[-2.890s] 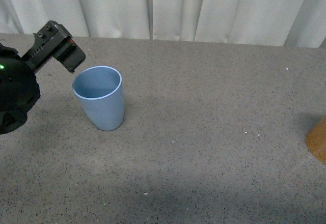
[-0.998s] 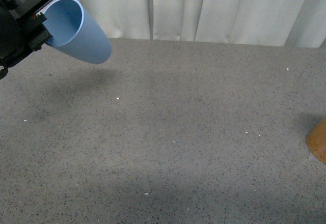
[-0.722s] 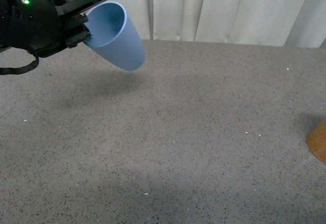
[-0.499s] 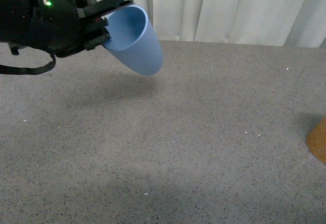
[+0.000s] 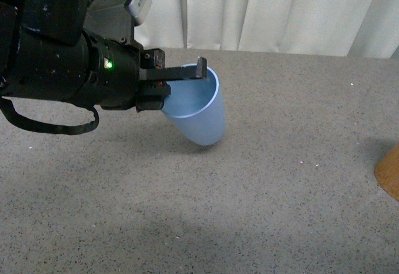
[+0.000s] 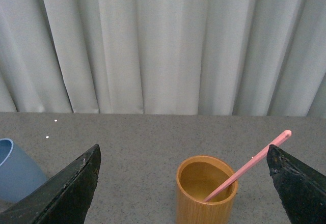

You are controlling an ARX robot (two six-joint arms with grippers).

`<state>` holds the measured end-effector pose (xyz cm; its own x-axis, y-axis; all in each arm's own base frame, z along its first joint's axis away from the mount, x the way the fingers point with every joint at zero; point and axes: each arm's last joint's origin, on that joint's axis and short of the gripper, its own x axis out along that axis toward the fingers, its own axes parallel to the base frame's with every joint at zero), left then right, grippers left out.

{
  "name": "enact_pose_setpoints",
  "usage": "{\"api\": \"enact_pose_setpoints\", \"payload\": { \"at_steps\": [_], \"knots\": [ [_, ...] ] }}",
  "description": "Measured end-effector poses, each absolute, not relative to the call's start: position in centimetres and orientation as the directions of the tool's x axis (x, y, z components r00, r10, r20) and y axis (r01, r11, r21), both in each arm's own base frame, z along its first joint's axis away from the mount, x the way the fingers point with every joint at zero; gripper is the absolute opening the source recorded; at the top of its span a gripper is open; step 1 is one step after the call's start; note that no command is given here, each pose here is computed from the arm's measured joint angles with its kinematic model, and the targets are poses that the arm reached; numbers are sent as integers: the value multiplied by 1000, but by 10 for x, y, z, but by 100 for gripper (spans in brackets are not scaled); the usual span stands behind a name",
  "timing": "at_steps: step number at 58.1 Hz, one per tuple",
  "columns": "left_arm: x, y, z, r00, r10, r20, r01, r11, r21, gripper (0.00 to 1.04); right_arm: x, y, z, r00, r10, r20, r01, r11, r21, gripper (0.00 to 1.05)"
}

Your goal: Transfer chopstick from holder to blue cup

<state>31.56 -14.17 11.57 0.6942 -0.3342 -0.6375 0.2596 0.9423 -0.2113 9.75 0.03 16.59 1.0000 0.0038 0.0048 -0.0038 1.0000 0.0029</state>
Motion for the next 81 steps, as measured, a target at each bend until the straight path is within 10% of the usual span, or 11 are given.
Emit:
{"api": "enact_pose_setpoints", "payload": {
  "at_steps": [33,62,76,81],
  "knots": [
    [311,-146,102,671,-317,-671,268,947,-179,5,97,0,166,1000,4,5,-4,1000,3,95],
    [310,-148,122,700,-345,-626,253,939,-235,100,97,0,166,1000,4,5,-4,1000,3,95],
    [314,-118,132,778,-271,-567,99,943,-317,98,97,0,166,1000,4,5,-4,1000,3,95],
    [309,-98,125,908,-109,-404,19,975,-220,88,98,0,166,1000,4,4,-4,1000,3,95]
  ]
}}
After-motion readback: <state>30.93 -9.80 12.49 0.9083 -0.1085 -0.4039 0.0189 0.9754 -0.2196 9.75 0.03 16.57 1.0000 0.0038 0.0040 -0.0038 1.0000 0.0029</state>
